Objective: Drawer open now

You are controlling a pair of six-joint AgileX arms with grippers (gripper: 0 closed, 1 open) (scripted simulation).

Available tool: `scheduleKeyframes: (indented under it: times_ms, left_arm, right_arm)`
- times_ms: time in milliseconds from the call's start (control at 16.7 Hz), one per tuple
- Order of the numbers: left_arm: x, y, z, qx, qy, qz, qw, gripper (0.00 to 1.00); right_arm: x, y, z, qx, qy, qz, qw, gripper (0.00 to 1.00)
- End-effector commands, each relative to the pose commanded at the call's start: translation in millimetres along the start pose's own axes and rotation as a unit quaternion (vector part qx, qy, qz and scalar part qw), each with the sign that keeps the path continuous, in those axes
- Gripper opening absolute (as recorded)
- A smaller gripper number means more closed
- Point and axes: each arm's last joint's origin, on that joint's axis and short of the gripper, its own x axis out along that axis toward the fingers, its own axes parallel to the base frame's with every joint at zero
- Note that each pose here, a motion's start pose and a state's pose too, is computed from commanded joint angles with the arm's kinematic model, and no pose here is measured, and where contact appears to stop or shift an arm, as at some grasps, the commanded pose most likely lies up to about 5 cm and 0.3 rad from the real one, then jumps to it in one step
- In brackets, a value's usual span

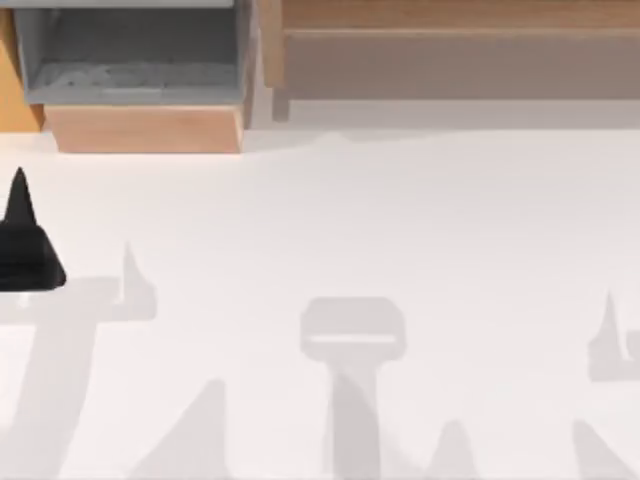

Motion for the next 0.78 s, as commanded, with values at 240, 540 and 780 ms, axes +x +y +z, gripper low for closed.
scheduleKeyframes:
  times_ms: [240,540,780]
  left_arm:
    - [24.1,-16.9,10.9,0.000,-0.003,-0.002,1.000,1.00]
    - [41.0,-31.5,13.1,-0.001,-0.002,-0.004,1.000,1.00]
    - [40.8,-31.0,12.0,-0.001,0.000,-0.004,1.000,1.00]
  right_arm:
    - [0.0,0.0,0.0,0.000,0.000,0.000,1.000,1.00]
    - [0.0,0.0,0.0,0.000,0.000,0.000,1.000,1.00]
    - [0.0,0.0,0.0,0.000,0.000,0.000,1.000,1.00]
